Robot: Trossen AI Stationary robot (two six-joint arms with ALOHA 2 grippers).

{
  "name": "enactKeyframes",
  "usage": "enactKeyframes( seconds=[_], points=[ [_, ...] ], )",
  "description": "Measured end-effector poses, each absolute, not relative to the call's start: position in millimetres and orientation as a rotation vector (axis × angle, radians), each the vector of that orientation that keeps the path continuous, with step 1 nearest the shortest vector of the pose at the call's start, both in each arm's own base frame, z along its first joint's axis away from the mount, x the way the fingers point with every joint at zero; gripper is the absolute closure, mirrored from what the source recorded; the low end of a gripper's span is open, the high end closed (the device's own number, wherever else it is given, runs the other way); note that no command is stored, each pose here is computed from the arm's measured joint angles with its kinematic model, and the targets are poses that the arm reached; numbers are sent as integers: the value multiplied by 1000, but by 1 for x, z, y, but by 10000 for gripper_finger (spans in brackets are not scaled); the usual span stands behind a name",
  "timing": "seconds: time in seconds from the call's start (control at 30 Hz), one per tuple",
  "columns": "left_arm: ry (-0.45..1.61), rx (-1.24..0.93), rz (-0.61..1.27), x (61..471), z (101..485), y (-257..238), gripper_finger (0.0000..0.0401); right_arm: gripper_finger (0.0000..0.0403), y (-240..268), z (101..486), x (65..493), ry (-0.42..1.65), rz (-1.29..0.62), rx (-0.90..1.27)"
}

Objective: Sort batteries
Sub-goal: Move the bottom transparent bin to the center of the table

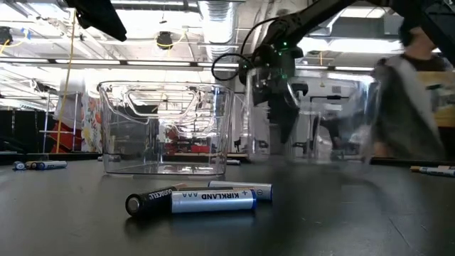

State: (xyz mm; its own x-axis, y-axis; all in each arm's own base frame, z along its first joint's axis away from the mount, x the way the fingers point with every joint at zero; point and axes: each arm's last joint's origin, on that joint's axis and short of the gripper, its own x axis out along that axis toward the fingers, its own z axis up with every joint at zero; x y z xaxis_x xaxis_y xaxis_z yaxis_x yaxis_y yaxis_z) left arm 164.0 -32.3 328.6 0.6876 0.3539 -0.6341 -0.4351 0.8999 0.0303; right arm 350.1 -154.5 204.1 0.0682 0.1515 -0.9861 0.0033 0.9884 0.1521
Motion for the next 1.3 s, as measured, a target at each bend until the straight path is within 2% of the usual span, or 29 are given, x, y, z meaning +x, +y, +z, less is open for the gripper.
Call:
enactKeyframes(
  seconds=[0.2,0.93,1.3],
  points=[
    [682,-123,442,164,329,-32,285,402,-152,192,345,1528,117,141],
    [682,-125,442,164,329,-32,285,402,-152,192,348,1528,98,91],
    [683,-123,441,164,329,-32,285,357,-147,192,350,1527,109,78]
  ],
)
